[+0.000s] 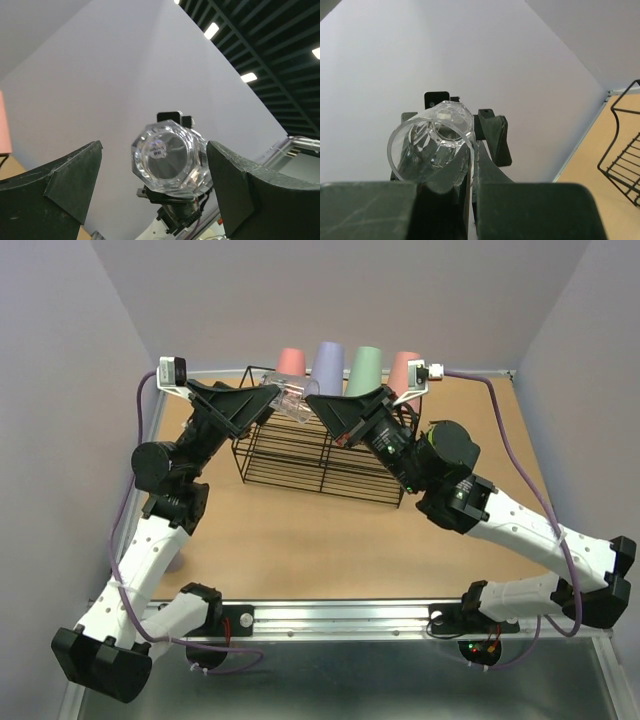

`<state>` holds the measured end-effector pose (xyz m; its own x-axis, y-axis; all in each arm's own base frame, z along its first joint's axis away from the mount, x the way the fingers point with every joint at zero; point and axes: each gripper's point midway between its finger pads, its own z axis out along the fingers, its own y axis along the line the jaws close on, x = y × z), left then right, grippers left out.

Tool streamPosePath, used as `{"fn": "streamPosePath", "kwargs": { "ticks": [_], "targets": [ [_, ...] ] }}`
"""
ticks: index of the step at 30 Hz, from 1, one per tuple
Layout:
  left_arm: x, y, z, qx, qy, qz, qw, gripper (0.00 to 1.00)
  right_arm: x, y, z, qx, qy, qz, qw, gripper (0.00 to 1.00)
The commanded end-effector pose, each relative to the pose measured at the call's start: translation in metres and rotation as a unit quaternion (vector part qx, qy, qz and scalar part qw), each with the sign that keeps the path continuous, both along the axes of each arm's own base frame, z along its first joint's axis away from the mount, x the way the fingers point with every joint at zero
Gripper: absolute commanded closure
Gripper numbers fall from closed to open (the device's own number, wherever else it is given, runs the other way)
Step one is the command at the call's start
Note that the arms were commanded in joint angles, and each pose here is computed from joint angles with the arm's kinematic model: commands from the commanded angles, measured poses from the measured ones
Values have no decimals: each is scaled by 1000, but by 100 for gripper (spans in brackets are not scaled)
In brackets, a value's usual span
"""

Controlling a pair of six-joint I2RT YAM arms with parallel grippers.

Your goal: Load the cups into the dish rack

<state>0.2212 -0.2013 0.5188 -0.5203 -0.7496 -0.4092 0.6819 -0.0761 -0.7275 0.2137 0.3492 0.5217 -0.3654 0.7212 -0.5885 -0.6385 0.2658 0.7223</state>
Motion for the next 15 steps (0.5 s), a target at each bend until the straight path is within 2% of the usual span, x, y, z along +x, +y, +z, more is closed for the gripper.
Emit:
{"fn": "streamPosePath", "kwargs": {
  "ticks": [1,9,15],
  "targets": [
    [-45,-2,24,-19,-81,-75,994,4,-13,-18,73,88,-66,20,994,100],
    [-55,4,40,-36,-110,-74,990,12,-3,-9,60,92,-50,35,994,99],
    [-58,16,49,-61,-126,-47,989,13,2,-8,44,93,-30,37,995,100]
  ]
}}
